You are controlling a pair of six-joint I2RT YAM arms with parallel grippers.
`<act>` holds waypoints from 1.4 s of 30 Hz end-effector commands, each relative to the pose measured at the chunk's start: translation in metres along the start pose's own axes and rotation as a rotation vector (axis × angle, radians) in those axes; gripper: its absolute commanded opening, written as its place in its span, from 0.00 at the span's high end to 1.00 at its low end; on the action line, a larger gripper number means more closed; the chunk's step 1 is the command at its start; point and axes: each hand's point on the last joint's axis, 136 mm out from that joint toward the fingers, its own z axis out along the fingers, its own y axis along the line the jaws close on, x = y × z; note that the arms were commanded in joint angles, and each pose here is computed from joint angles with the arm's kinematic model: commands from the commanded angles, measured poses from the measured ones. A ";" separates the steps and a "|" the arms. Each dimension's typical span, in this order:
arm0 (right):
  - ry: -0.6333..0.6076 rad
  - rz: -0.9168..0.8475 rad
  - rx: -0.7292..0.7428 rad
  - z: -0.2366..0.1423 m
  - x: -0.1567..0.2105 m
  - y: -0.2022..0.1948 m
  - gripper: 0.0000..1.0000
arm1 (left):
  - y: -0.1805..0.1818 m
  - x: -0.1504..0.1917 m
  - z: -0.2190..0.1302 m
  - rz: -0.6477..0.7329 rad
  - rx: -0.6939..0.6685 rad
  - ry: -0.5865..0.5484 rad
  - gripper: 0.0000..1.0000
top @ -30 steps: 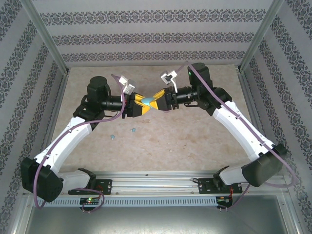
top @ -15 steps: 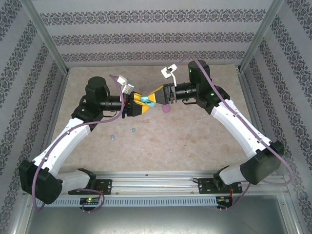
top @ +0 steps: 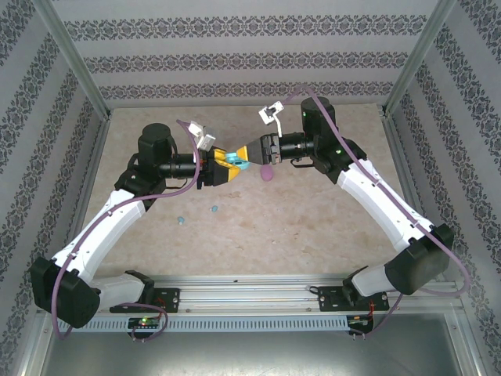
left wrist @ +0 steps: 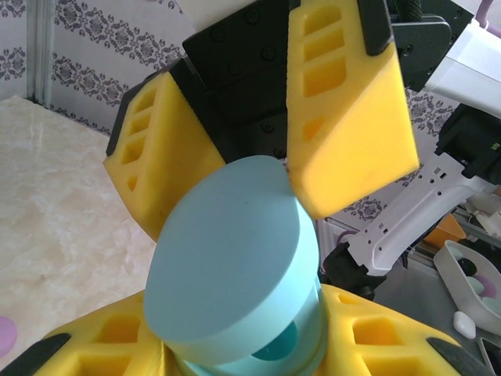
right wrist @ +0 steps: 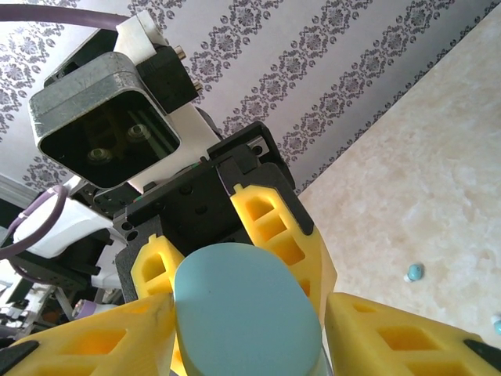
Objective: Insert the wireless bluetooth earbuds into the charging case
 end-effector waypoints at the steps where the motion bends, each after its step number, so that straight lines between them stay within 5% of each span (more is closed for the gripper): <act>1: 0.010 0.049 0.029 0.014 0.007 -0.025 0.49 | -0.032 -0.017 -0.007 0.091 0.097 -0.039 0.80; 18: -0.056 0.037 0.146 0.009 -0.014 -0.049 0.42 | -0.036 -0.023 -0.006 0.051 0.129 -0.041 0.81; 28: -0.029 0.076 0.144 0.013 -0.008 -0.060 0.52 | -0.036 -0.025 -0.006 0.048 0.140 -0.042 0.81; 42: -0.017 0.122 0.157 0.012 0.004 -0.079 0.52 | -0.038 -0.031 -0.005 0.042 0.153 -0.057 0.81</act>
